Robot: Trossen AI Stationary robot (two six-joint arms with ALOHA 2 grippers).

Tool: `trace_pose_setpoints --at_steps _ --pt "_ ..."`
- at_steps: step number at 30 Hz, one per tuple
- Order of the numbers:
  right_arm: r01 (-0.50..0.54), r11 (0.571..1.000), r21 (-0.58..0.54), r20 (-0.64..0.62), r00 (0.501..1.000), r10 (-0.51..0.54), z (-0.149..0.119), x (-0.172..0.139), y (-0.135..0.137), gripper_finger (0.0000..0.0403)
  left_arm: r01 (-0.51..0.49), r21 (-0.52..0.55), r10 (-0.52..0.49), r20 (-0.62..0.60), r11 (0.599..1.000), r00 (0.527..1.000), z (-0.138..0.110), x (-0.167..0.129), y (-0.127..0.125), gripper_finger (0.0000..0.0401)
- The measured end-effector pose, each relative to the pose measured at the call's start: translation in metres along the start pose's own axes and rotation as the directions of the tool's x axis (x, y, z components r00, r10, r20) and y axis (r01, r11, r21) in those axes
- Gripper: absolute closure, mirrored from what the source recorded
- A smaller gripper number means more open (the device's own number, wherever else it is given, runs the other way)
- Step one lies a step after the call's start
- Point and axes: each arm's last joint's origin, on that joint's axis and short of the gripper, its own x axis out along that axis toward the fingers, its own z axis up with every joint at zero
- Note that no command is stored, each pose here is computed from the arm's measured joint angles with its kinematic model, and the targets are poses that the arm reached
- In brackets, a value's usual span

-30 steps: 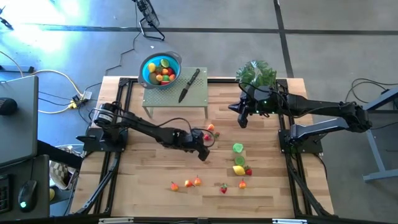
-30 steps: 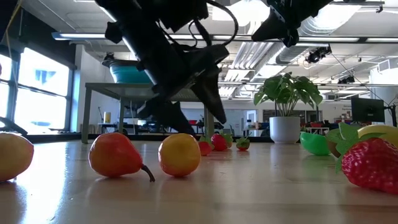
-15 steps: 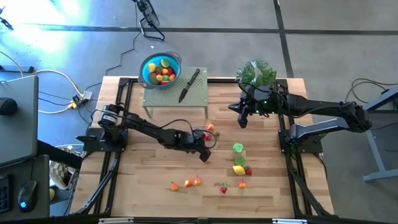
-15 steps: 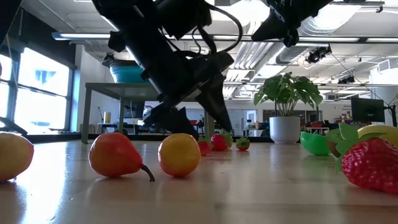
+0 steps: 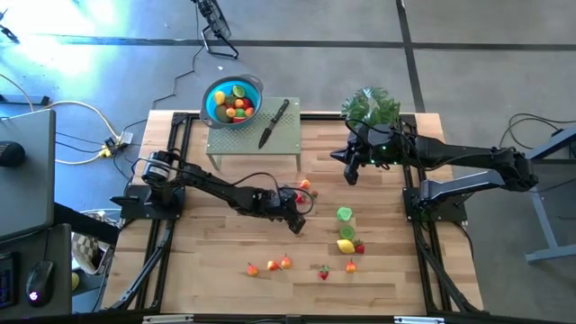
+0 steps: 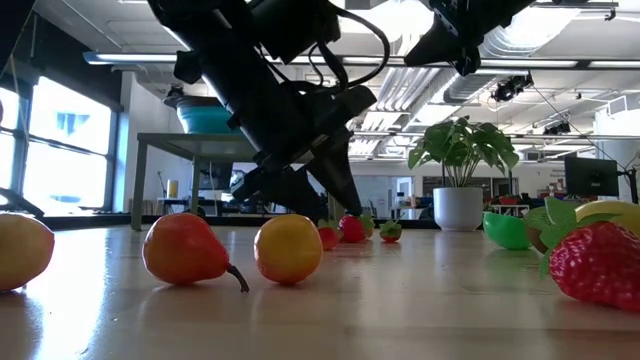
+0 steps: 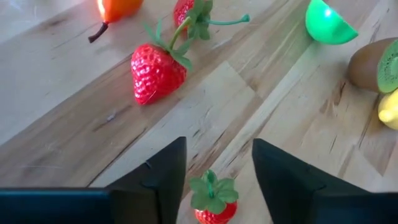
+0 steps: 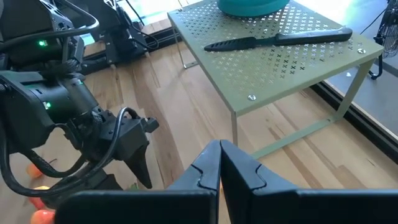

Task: Pick & Place Fruit
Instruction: Put the strawberry into the strainer bowl on the shelf

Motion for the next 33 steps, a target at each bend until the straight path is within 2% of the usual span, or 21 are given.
trace_pose_setpoints --at_steps 16,24,33 --pt "0.0 1.0 0.0 0.0 1.0 0.0 0.0 0.0 0.0 0.0401 -0.004 0.001 0.004 -0.003 1.0 1.0 -0.0003 0.0 0.0004 0.0321" --pt "-0.001 1.0 0.0 0.0 1.0 0.001 0.0 0.0 0.0 0.0401 -0.004 0.001 0.004 -0.004 1.0 1.0 -0.0002 0.0 0.0005 0.0393" --pt "-0.002 1.0 0.0 0.0 1.0 0.002 0.0 -0.0001 0.0 0.04 -0.004 0.001 0.004 -0.004 1.0 1.0 -0.0003 0.0 0.0004 0.0399"
